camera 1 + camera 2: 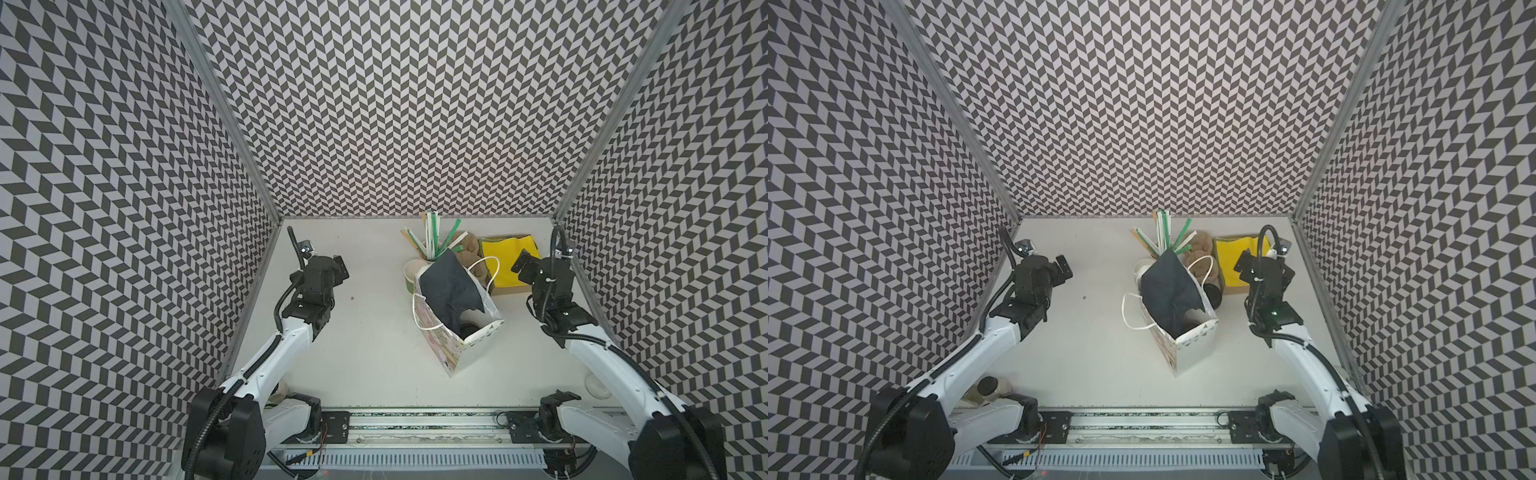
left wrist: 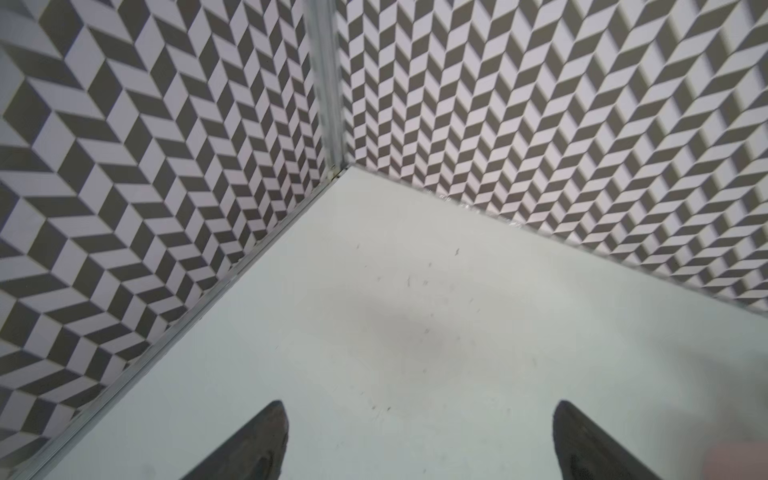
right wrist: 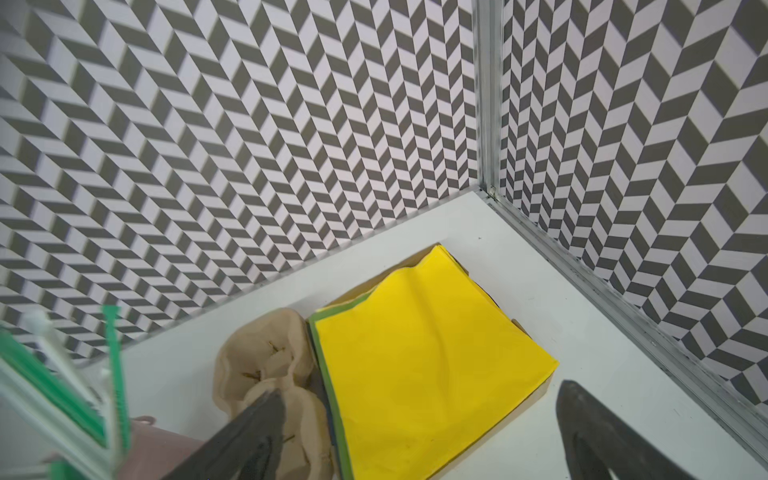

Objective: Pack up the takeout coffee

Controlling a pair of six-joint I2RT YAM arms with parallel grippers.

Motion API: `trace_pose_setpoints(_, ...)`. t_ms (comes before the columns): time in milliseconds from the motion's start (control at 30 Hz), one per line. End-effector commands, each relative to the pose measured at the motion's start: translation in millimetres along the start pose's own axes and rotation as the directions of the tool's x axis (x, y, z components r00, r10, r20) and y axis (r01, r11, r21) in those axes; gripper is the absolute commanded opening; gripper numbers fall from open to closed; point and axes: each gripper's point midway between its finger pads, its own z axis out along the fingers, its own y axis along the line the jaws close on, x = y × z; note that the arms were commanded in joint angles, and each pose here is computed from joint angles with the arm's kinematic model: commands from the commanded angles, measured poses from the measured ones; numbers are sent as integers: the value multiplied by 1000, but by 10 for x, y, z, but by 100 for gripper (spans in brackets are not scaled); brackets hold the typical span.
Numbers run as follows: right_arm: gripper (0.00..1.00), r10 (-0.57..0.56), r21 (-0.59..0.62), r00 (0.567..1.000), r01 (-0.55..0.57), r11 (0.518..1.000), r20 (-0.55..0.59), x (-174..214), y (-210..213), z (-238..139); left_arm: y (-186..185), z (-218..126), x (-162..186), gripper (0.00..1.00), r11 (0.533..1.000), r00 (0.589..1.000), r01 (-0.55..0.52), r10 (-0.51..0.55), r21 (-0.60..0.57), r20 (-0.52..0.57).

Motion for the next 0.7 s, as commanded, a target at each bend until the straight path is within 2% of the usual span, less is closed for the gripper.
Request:
trace_pose_setpoints(0, 99, -54, 11, 987, 53, 999, 150, 53, -89, 39, 276, 132, 34, 100, 996, 994, 11, -1, -92, 112)
trace_pose_setpoints(100, 99, -71, -12, 956, 77, 997, 284, 189, -227, -112, 461, 254, 226, 100, 994, 993, 13, -1, -109, 117)
trace_pose_setpoints(200, 99, -54, -46, 957, 70, 997, 284, 393, -232, -69, 526, 324, 285, 100, 998, 988, 4, 7, -71, 156)
trace_pose_setpoints(267, 99, -95, -43, 938, 115, 992, 333, 356, -192, -63, 531, 379, 352, 100, 998, 985, -28, 36, -50, 168)
trace_pose_setpoints(367, 99, -58, -49, 942, 78, 996, 330, 421, -310, -16, 454, 456, 266, 100, 998, 976, -59, 61, -12, 211)
trace_pose_setpoints(400, 99, -73, -94, 937, 112, 989, 340, 422, -243, -5, 440, 463, 222, 100, 997, 969, -74, 73, -4, 235)
trace_pose_setpoints(467, 99, -113, -139, 948, 160, 977, 298, 545, -120, 118, 420, 651, 285, 99, 997, 985, -64, 55, 49, 161)
trace_pose_setpoints(500, 99, -111, -141, 944, 161, 977, 310, 542, -122, 104, 415, 694, 249, 99, 998, 986, -21, 10, 66, 167)
trace_pose_setpoints(533, 99, -116, -142, 941, 168, 976, 319, 535, -108, 110, 324, 647, 236, 99, 990, 973, -69, 39, 125, 226)
trace_pose_setpoints(567, 99, -106, -136, 940, 157, 978, 324, 523, -123, 130, 155, 652, 323, 99, 978, 977, -128, 96, 164, 193)
trace_pose_setpoints(600, 99, -104, -137, 941, 155, 978, 321, 522, -125, 136, 40, 629, 325, 99, 971, 966, -179, 143, 159, 215)
trace_pose_setpoints(633, 99, -108, -142, 945, 158, 977, 309, 540, -116, 145, 33, 580, 300, 99, 973, 953, -193, 157, 124, 258)
trace_pose_setpoints(667, 99, -111, -142, 947, 159, 977, 300, 546, -116, 161, 50, 555, 315, 99, 973, 957, -185, 148, 135, 249)
